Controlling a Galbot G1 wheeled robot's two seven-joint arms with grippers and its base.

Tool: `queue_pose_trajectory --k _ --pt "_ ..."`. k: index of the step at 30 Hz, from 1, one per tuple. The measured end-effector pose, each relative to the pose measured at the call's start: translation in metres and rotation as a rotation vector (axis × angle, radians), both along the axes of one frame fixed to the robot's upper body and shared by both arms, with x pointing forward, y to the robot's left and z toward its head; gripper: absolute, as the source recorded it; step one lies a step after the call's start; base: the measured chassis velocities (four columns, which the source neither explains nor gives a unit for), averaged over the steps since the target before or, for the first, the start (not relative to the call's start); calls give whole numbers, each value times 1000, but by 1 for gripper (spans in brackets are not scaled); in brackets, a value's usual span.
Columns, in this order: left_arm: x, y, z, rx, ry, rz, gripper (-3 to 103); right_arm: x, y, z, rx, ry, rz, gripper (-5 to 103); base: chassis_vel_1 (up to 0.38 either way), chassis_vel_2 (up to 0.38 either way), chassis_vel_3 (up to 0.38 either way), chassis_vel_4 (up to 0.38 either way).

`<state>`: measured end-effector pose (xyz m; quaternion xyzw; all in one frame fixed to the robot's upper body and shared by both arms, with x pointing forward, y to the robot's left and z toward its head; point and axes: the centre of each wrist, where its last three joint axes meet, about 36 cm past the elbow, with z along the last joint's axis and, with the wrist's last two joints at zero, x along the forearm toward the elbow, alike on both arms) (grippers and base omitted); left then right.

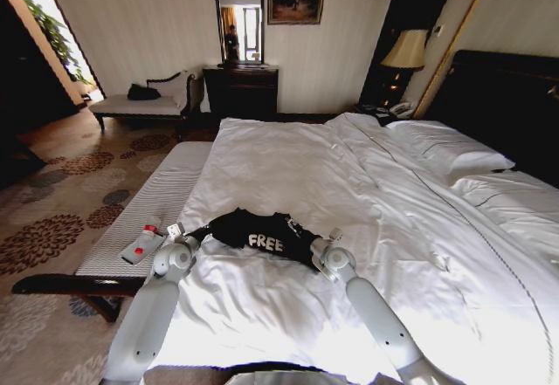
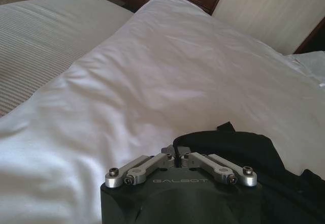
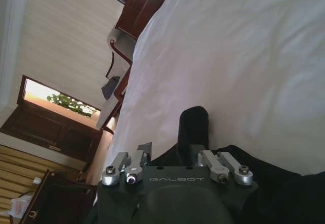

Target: Fold the clothes on the bed.

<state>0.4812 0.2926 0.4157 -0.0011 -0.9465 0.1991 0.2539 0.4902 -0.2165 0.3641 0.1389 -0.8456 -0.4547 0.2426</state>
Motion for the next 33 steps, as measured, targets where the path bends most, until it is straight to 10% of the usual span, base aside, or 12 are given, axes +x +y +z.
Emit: queue_pose_trajectory --k 10,16,26,33 --pt "0 -1 2 0 -4 -2 1 -1 2 -7 -76 23 -9 3 0 0 0 0" --pt "0 1 9 3 -32 1 1 -5 5 1 -101 -60 -50 0 0 0 0 0" --pt "-17 6 106 111 -384 8 1 -38 -30 104 -168 -472 -112 0 0 0 0 0" --pt "-44 18 187 50 -595 -14 1 -66 -59 182 -125 -733 -106 0 0 0 0 0"
